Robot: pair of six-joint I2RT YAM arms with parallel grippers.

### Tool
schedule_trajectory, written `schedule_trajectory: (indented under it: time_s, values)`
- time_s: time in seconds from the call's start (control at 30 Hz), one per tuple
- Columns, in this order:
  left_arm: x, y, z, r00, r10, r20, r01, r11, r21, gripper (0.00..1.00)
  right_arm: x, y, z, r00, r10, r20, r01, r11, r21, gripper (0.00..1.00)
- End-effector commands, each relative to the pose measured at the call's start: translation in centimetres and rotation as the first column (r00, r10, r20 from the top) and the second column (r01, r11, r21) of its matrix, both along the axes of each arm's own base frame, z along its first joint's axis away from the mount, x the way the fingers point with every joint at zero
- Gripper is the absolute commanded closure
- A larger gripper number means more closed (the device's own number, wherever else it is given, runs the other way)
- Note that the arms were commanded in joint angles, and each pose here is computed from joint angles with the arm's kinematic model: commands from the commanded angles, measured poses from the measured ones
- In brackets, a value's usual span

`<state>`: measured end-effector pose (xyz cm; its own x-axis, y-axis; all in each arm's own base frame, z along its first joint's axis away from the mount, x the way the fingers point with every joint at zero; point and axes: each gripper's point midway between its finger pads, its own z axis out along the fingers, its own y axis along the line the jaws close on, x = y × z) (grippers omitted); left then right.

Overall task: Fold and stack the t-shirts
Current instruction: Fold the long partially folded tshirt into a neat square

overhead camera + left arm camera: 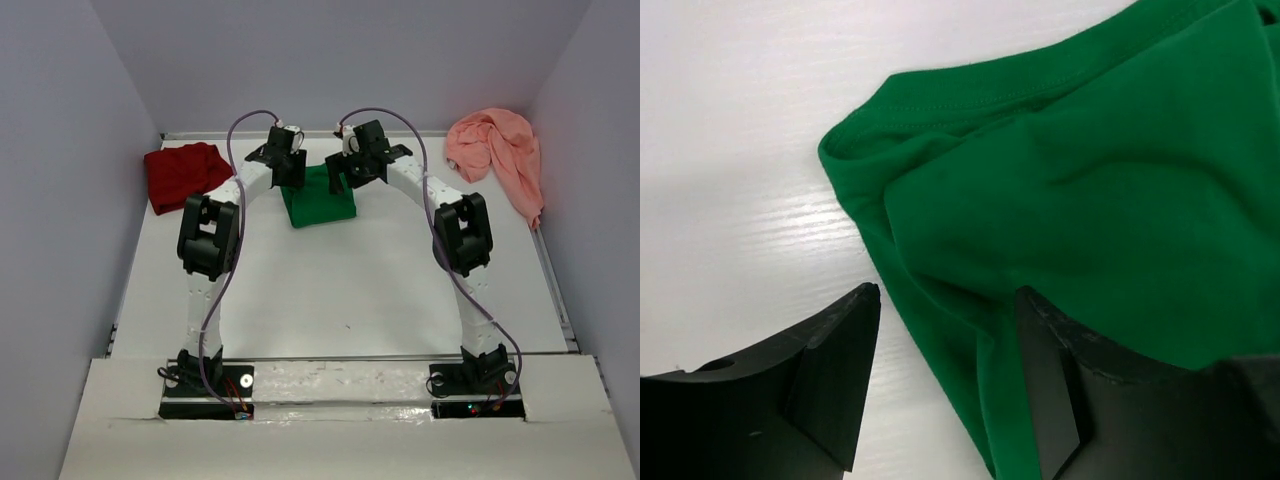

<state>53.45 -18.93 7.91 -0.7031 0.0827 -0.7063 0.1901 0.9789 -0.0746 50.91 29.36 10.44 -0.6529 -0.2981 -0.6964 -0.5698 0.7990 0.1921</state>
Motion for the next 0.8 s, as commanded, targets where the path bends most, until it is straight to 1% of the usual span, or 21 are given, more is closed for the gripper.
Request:
schedule_trajectory:
  time_s: [0.0,0.13,0.3,0.4,0.5,0.6,0.77]
  values:
    - [-1.3,1.0,1.8,0.998,0.044,-0.048,-0.042,0.999,0.023,0.35,0.5,0.1,0.8,0.999,0.019,0.032,-0.018,1.000,-0.003,0.16]
    - [-1.9,1.9,3.6,0.996,0.082,-0.026,-0.081,0.996,0.026,0.33,0.4,-0.1,0.4,0.999,0.021,0.028,-0.020,1.000,-0.012,0.16]
    - [-4.0,2.8,2.3,0.992,0.109,-0.060,-0.108,0.994,0.018,0.28,0.3,-0.3,1.0,0.999,0.023,0.045,-0.022,1.000,-0.021,0.15]
    - [-5.0,3.1,2.2,0.992,0.112,-0.060,-0.114,0.993,-0.039,0.25,0.3,-0.4,0.9,0.999,0.020,0.050,-0.019,1.000,-0.024,0.15]
    - [-6.1,2.2,2.0,0.994,0.071,-0.084,-0.080,0.991,-0.111,0.21,0.2,-0.4,0.9,0.999,0.024,0.049,-0.023,1.000,-0.020,0.15]
    - [-6.3,1.6,1.5,0.994,0.050,-0.100,-0.066,0.984,-0.168,0.21,0.3,-0.2,1.0,0.998,0.028,0.050,-0.027,1.000,-0.013,0.15]
    - [-6.2,0.7,0.5,0.990,0.009,-0.140,-0.040,0.976,-0.215,0.21,0.1,0.1,1.4,0.998,0.035,0.047,-0.035,0.999,0.001,0.15]
